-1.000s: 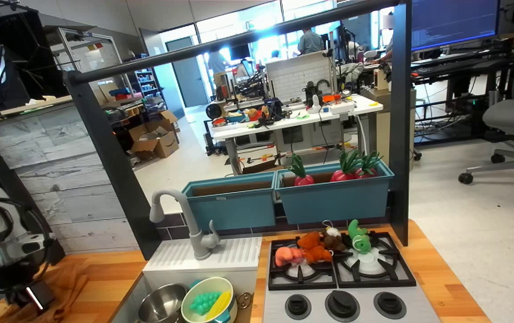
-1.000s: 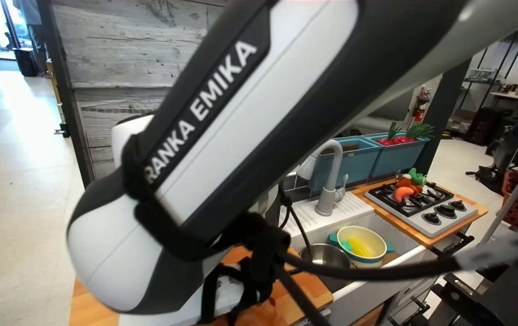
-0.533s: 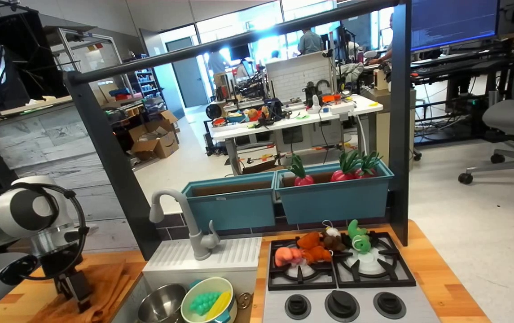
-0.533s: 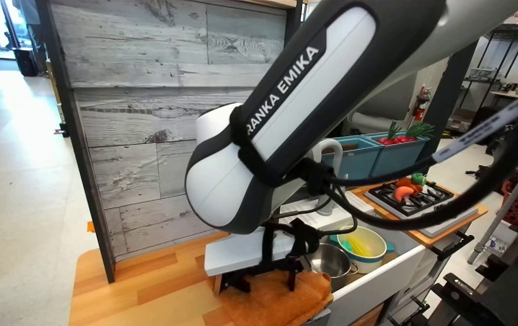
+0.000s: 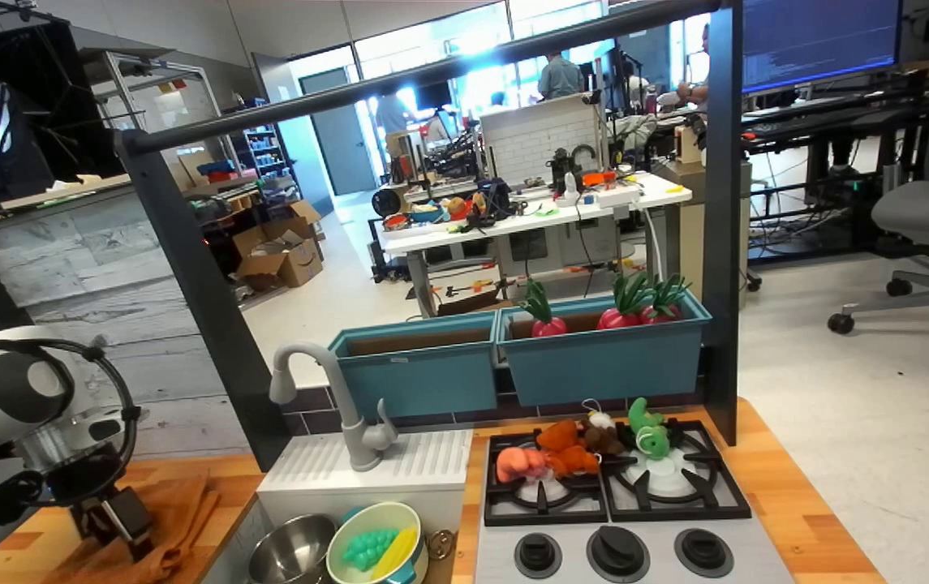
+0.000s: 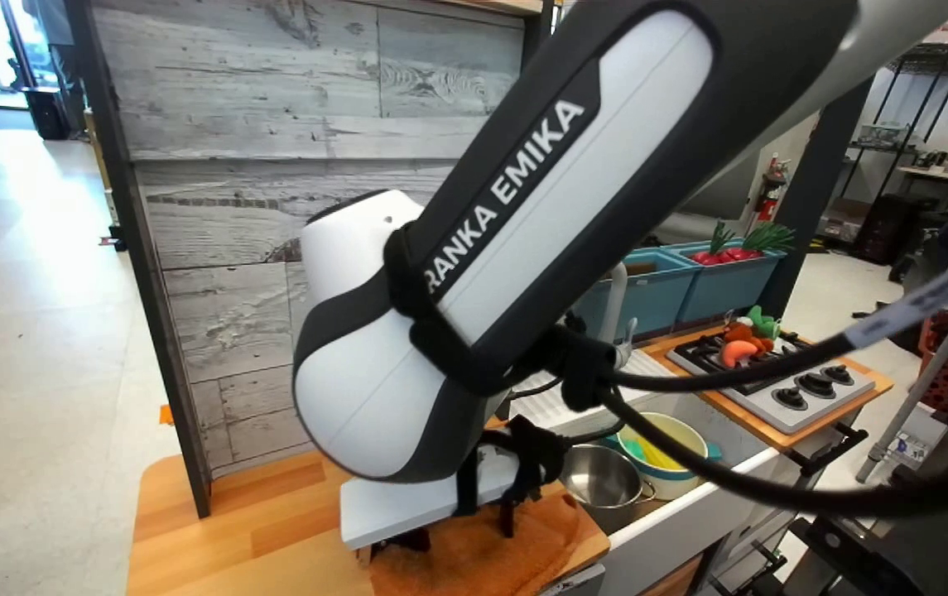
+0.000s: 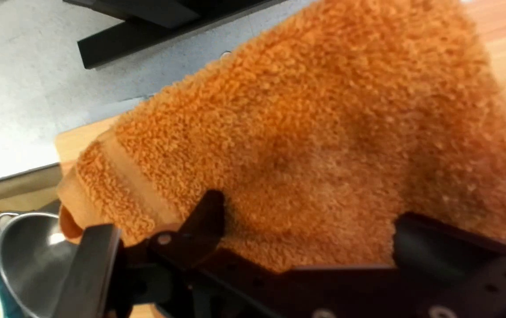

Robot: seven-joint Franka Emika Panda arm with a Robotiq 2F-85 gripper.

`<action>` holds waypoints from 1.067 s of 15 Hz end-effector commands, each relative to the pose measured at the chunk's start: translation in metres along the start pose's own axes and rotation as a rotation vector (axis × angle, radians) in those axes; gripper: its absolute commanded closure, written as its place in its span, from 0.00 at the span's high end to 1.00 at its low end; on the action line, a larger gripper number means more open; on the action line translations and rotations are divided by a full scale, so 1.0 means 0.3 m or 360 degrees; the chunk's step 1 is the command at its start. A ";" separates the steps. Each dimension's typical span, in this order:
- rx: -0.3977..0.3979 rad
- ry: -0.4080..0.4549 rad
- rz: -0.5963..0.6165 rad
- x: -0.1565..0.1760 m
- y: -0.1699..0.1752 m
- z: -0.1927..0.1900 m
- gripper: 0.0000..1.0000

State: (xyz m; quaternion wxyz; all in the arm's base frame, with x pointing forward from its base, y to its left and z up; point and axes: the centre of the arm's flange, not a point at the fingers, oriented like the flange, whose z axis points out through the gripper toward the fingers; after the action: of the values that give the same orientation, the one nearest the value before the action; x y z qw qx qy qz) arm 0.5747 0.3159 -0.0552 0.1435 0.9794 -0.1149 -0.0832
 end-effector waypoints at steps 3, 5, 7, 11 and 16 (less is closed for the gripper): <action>0.0272 0.0267 -0.0172 -0.151 -0.062 -0.161 1.00; 0.0411 0.0371 -0.0191 -0.207 -0.005 -0.295 1.00; 0.0560 0.0509 -0.0151 -0.222 0.019 -0.387 1.00; 0.0846 0.0748 -0.0139 -0.265 0.097 -0.584 1.00; 0.1108 0.0830 -0.0115 -0.360 0.236 -0.803 1.00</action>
State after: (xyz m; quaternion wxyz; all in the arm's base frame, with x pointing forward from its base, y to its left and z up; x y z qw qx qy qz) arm 0.5445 0.3653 0.1509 -0.1415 0.9668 -0.0634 0.2033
